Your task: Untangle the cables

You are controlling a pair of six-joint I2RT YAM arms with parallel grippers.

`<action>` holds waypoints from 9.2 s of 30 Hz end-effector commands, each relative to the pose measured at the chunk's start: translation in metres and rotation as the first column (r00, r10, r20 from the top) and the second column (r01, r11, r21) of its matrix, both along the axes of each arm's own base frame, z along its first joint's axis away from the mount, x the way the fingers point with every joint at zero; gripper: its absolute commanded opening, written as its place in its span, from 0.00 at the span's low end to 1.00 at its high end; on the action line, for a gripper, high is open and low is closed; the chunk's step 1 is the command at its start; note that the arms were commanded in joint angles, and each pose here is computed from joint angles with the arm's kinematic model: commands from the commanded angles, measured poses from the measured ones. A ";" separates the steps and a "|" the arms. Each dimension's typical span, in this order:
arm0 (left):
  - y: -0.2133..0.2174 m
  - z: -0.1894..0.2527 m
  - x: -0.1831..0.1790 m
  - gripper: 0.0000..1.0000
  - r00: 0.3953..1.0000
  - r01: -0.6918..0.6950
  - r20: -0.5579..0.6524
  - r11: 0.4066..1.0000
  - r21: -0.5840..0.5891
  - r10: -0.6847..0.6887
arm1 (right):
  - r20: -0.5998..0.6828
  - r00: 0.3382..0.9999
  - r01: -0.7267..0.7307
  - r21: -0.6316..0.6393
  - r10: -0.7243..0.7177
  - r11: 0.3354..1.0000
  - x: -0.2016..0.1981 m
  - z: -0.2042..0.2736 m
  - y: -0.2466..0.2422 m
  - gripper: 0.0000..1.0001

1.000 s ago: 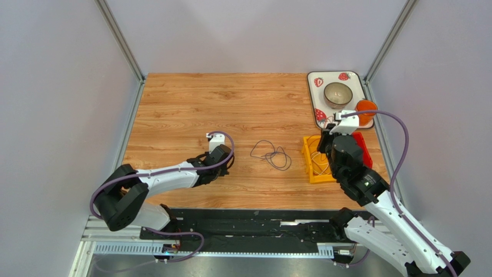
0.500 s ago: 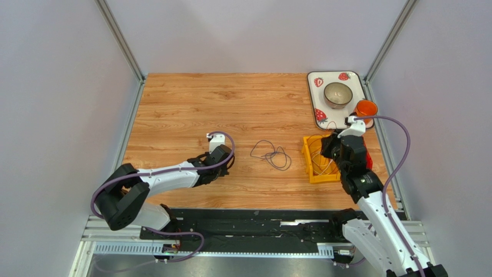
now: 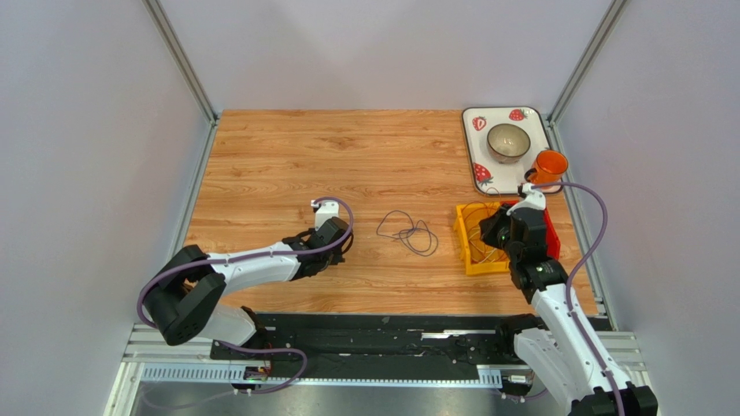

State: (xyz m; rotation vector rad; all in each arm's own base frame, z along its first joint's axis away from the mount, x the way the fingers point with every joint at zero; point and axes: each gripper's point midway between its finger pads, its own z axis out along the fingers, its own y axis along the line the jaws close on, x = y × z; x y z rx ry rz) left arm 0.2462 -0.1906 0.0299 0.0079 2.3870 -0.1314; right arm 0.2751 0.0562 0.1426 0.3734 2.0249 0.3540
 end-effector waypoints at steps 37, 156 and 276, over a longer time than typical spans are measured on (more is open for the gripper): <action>-0.009 0.011 0.010 0.00 1.000 0.002 0.030 1.000 -0.024 -0.001 | -0.176 0.907 -0.394 -0.038 0.382 0.918 0.004 0.048 0.088 0.39; -0.009 0.035 0.001 0.38 0.988 0.042 0.156 0.980 -0.194 -0.012 | -0.013 0.965 0.249 -0.268 -0.262 0.931 -0.017 0.169 -0.043 0.00; -0.007 0.035 0.002 0.32 0.986 0.034 0.164 0.980 -0.196 -0.001 | -0.392 0.904 0.317 0.345 -0.171 0.884 0.061 -0.036 -0.105 0.00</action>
